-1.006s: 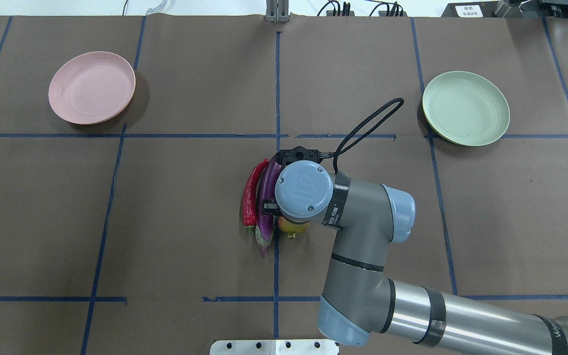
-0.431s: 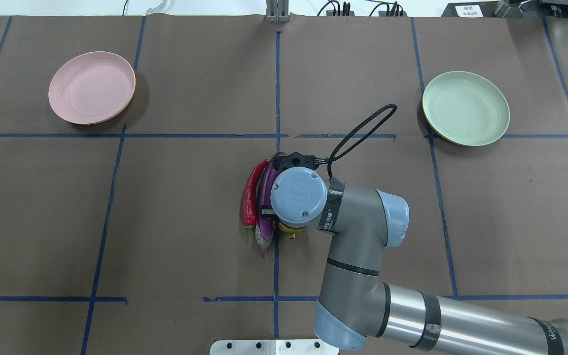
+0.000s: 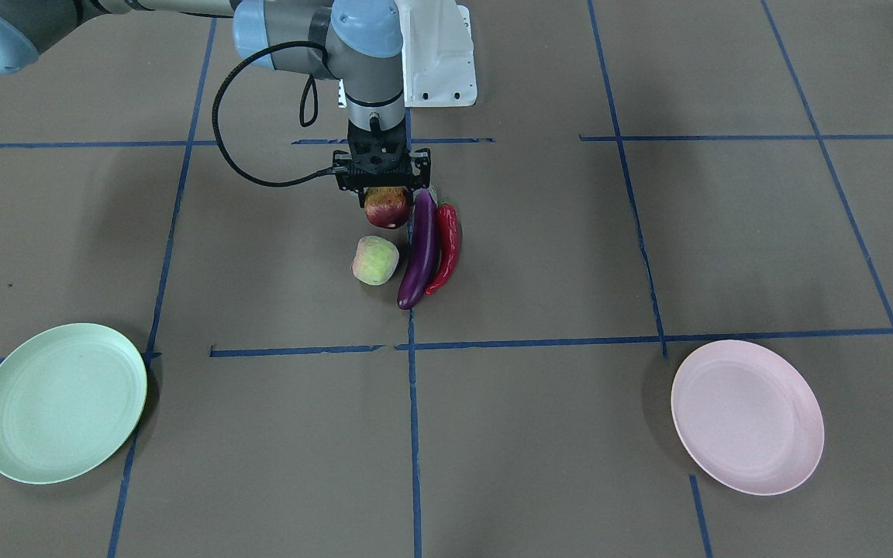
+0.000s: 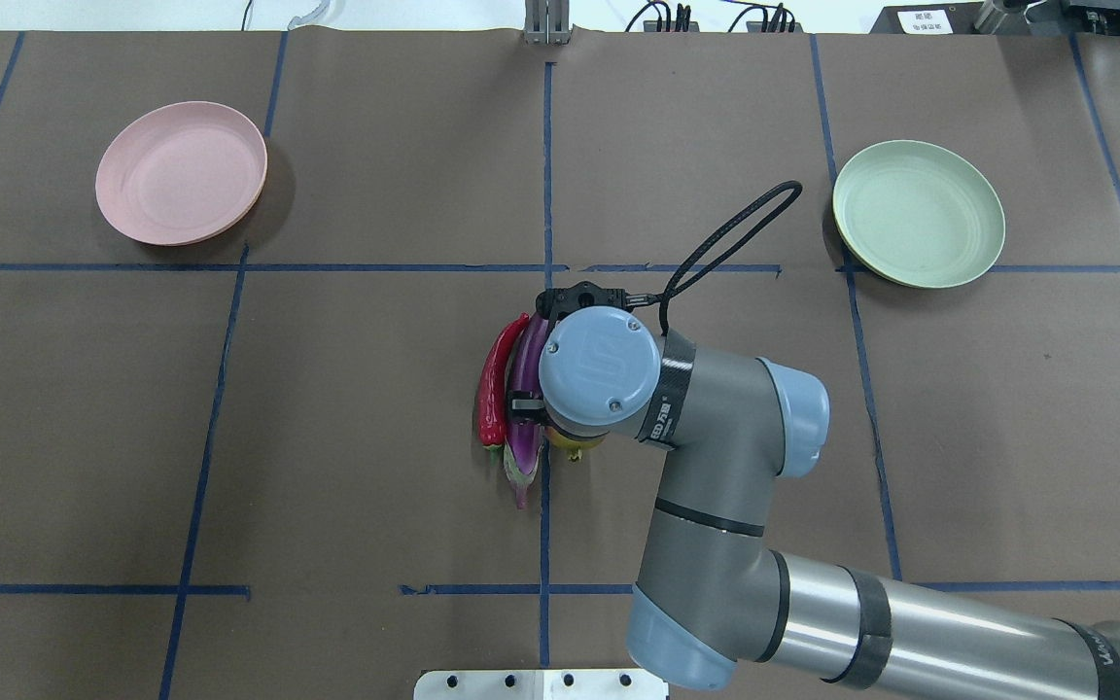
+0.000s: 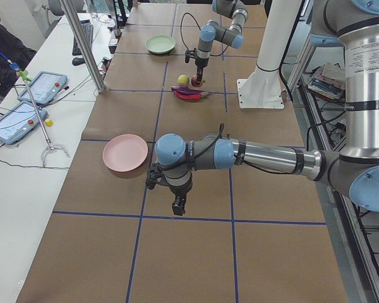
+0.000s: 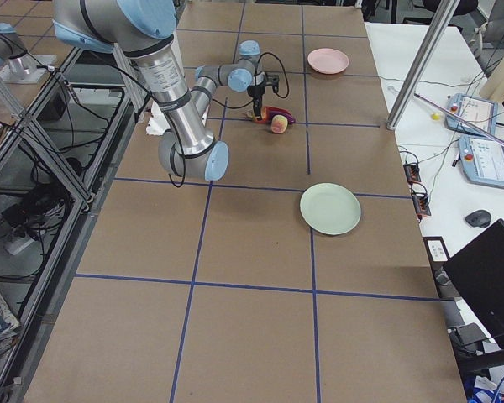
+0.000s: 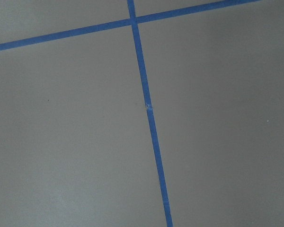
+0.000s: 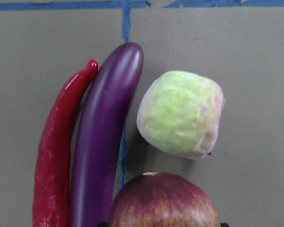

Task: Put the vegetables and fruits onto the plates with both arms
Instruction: 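Lower the right gripper and grasp the red apple, then carry the red apple to the green plate and release it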

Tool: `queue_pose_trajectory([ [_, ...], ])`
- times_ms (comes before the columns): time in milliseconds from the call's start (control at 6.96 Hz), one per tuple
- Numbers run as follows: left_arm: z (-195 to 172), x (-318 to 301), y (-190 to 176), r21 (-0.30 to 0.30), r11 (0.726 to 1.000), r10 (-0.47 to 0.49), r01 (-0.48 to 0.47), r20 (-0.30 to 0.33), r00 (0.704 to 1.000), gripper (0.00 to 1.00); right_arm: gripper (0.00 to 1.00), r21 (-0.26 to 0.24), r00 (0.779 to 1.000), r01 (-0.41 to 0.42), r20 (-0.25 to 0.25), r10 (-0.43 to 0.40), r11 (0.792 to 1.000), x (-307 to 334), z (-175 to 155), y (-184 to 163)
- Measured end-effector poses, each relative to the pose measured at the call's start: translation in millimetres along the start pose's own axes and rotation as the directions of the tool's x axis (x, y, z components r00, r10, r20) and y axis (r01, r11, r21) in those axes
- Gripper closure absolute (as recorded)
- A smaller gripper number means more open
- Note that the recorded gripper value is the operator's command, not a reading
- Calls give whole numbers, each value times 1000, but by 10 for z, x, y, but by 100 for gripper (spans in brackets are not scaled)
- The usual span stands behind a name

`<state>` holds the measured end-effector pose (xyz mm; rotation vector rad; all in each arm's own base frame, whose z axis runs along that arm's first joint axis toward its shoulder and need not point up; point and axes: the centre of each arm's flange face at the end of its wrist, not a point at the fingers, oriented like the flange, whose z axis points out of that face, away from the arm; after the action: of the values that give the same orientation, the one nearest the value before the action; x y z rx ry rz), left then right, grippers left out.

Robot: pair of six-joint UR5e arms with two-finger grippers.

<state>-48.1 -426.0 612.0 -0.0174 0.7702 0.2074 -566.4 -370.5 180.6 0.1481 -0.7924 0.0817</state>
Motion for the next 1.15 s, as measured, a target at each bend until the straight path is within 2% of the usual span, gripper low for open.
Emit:
queue_pose_trajectory([
  [287,0,7,-2,0,1000,1,-1,-1,1000,0,98,-7,1000,-4,11,4,1000,371,-448,-554],
  [575,5,7,-3,-1,1000,1,-1,-2,1000,0,98,-14,997,75,-18,-75,997,1150,-581,-1316],
  [862,12,5,-3,-2,1000,1,-1,-2,1000,0,98,-55,988,151,-20,-152,987,2089,-457,-2050],
  [1149,9,10,-4,-2,1000,3,-3,-2,1000,0,95,-58,971,237,-2,-237,970,3239,-7,-2632],
])
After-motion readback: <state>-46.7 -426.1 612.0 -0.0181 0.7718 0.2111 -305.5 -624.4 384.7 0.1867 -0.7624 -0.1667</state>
